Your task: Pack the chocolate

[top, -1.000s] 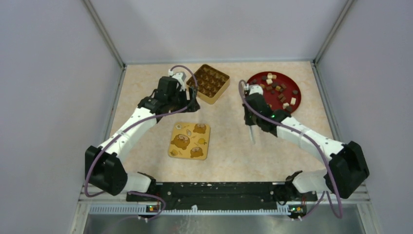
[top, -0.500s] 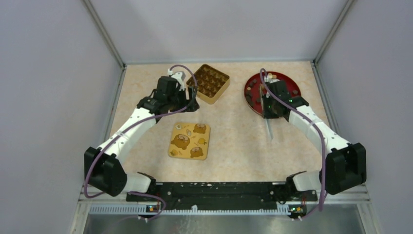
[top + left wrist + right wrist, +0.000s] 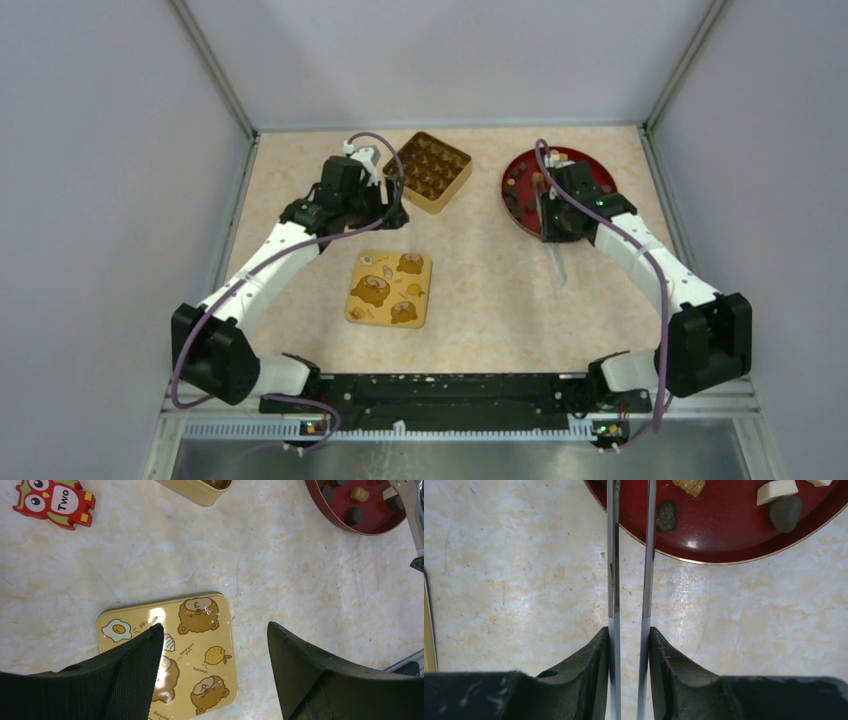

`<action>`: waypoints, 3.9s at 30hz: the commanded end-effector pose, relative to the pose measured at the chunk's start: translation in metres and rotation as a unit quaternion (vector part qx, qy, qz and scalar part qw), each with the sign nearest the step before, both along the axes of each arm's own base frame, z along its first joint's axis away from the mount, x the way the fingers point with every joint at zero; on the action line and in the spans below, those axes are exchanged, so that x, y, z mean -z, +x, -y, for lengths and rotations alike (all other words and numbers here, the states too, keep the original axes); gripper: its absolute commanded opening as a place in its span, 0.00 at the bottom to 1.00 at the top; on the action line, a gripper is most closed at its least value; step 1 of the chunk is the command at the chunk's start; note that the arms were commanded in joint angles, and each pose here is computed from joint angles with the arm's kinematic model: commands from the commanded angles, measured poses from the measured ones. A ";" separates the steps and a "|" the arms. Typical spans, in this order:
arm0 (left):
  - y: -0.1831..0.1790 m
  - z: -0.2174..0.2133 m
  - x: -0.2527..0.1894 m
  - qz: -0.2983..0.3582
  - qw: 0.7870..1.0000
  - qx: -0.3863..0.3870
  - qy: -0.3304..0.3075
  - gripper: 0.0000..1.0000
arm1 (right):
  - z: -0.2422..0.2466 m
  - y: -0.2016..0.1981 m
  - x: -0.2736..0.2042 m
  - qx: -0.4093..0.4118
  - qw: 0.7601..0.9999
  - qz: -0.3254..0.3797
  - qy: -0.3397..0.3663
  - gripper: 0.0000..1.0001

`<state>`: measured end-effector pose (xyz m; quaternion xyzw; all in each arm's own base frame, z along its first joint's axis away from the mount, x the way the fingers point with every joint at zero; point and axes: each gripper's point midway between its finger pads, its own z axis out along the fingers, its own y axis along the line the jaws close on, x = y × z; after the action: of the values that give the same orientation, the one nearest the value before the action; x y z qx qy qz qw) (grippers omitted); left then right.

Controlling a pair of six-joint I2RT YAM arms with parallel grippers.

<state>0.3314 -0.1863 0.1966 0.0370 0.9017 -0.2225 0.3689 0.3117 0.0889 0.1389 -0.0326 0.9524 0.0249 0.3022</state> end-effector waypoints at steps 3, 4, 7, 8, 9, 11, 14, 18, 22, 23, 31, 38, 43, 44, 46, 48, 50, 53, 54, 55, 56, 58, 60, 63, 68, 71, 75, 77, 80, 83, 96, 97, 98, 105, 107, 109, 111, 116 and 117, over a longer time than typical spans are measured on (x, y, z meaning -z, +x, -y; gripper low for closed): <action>0.003 -0.003 -0.021 0.032 0.999 -0.004 -0.006 0.81 | 0.007 0.022 -0.028 0.013 0.999 0.041 -0.012 0.32; 0.003 -0.003 -0.021 0.032 0.999 -0.004 -0.006 0.81 | 0.008 0.024 -0.029 0.014 0.999 0.041 -0.015 0.33; 0.003 -0.005 -0.019 0.031 0.999 -0.008 0.000 0.81 | 0.010 0.028 -0.031 0.019 0.999 0.044 -0.020 0.34; 0.003 -0.007 -0.018 0.029 1.000 -0.011 0.004 0.81 | 0.010 0.030 -0.031 0.021 0.999 0.045 -0.021 0.34; 0.002 -0.011 -0.014 0.024 0.999 -0.020 0.014 0.81 | 0.010 0.033 -0.031 0.022 0.999 0.044 -0.022 0.34; -0.001 -0.025 0.000 -0.003 0.998 -0.045 0.044 0.81 | 0.010 0.036 -0.030 0.023 0.999 0.043 -0.020 0.34; -0.007 -0.054 0.025 -0.057 0.988 -0.102 0.102 0.81 | 0.007 0.039 -0.028 0.020 0.999 0.041 -0.016 0.35; -0.020 -0.080 0.041 -0.093 0.976 -0.134 0.145 0.82 | 0.007 0.042 -0.027 0.021 0.999 0.040 -0.020 0.35; -0.025 -0.083 0.046 -0.093 0.978 -0.130 0.136 0.82 | 0.009 0.049 -0.030 0.027 0.998 0.050 -0.018 0.35; -0.025 -0.081 0.046 -0.090 0.979 -0.125 0.130 0.82 | 0.010 0.052 -0.031 0.031 0.998 0.053 -0.017 0.35; -0.015 -0.072 0.037 -0.069 0.985 -0.118 0.108 0.83 | 0.012 0.076 -0.037 0.053 0.995 0.080 -0.015 0.35; -0.006 -0.062 0.033 -0.068 0.987 -0.108 0.094 0.83 | 0.012 0.104 -0.032 0.071 0.994 0.086 -0.018 0.37; -0.001 -0.059 0.027 -0.060 0.989 -0.106 0.087 0.83 | 0.011 0.119 -0.024 0.082 0.993 0.082 -0.014 0.38; 0.000 -0.058 0.027 -0.058 0.989 -0.105 0.085 0.83 | 0.010 0.121 -0.023 0.084 0.993 0.083 -0.012 0.38; 0.002 -0.058 0.024 -0.054 0.989 -0.105 0.084 0.83 | 0.008 0.125 -0.020 0.085 0.993 0.080 -0.008 0.39; 0.003 -0.058 0.023 -0.053 0.990 -0.104 0.084 0.83 | 0.007 0.129 -0.017 0.087 0.993 0.075 -0.008 0.39; 0.003 -0.058 0.022 -0.052 0.990 -0.104 0.085 0.83 | 0.006 0.130 -0.013 0.086 0.994 0.071 -0.008 0.40; 0.003 -0.058 0.023 -0.053 0.989 -0.105 0.085 0.83 | 0.007 0.132 -0.009 0.087 0.994 0.069 -0.011 0.41; 0.003 -0.058 0.023 -0.053 0.990 -0.105 0.084 0.83 | 0.007 0.133 -0.008 0.089 0.994 0.068 -0.012 0.41; 0.002 -0.058 0.024 -0.055 0.989 -0.104 0.085 0.83 | 0.008 0.133 -0.006 0.090 0.994 0.066 -0.015 0.42; 0.002 -0.058 0.024 -0.056 0.989 -0.104 0.085 0.83 | 0.008 0.133 -0.004 0.089 0.994 0.064 -0.018 0.43; 0.002 -0.057 0.026 -0.057 0.989 -0.103 0.084 0.83 | 0.009 0.134 0.000 0.089 0.994 0.061 -0.022 0.44; 0.001 -0.056 0.027 -0.060 0.990 -0.102 0.082 0.83 | 0.009 0.135 0.003 0.089 0.994 0.057 -0.024 0.44; 0.001 -0.055 0.028 -0.061 0.990 -0.100 0.081 0.83 | 0.008 0.136 0.007 0.087 0.995 0.054 -0.024 0.43; 0.002 -0.053 0.029 -0.063 0.990 -0.097 0.079 0.83 | 0.007 0.137 0.004 0.085 0.994 0.060 -0.020 0.40; 0.003 -0.045 0.032 -0.069 0.992 -0.081 0.065 0.84 | 0.007 0.138 -0.001 0.086 0.994 0.066 -0.017 0.37; 0.003 -0.018 0.035 -0.105 0.994 -0.031 0.024 0.84 | 0.006 0.138 -0.006 0.084 0.994 0.072 -0.014 0.30; 0.007 -0.012 0.036 -0.119 0.992 -0.032 0.014 0.85 | 0.006 0.137 -0.008 0.084 0.994 0.074 -0.013 0.27; 0.020 -0.006 0.035 -0.126 0.991 -0.044 -0.003 0.91 | 0.005 0.135 -0.015 0.084 0.993 0.081 -0.009 0.23; 0.038 0.003 0.034 -0.132 0.989 -0.056 -0.024 0.93 | 0.006 0.132 -0.021 0.082 0.993 0.086 -0.006 0.22; 0.130 0.005 0.051 -0.121 0.954 -0.249 -0.118 0.85 | 0.009 0.110 -0.032 0.076 0.993 0.096 0.003 0.22; 0.134 0.006 0.054 -0.122 0.950 -0.258 -0.126 0.85 | 0.009 0.109 -0.033 0.076 0.992 0.097 0.003 0.22; 0.139 0.008 0.055 -0.119 0.948 -0.263 -0.134 0.85 | 0.009 0.107 -0.033 0.075 0.992 0.097 0.003 0.22; 0.159 0.013 0.081 -0.127 0.932 -0.306 -0.144 0.80 | 0.011 0.101 -0.034 0.072 0.993 0.096 0.001 0.22; 0.163 0.019 0.087 -0.130 0.932 -0.304 -0.149 0.78 | 0.011 0.100 -0.035 0.070 0.993 0.096 0.001 0.22; 0.168 0.027 0.091 -0.132 0.934 -0.300 -0.145 0.77 | 0.011 0.099 -0.034 0.070 0.993 0.094 0.000 0.22; 0.170 0.031 0.102 -0.140 0.934 -0.302 -0.127 0.75 | 0.012 0.097 -0.034 0.071 0.993 0.093 -0.002 0.22; 0.166 0.030 0.117 -0.164 0.928 -0.319 -0.103 0.63 | 0.013 0.094 -0.036 0.071 0.993 0.095 -0.001 0.22; 0.164 0.028 0.119 -0.166 0.927 -0.321 -0.101 0.61 | 0.013 0.094 -0.036 0.071 0.993 0.095 -0.001 0.22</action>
<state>0.4935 -0.2183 0.0721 -0.3143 0.8905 -0.1985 0.2622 0.4011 0.0796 0.1430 0.0266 0.9368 -0.0094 0.3487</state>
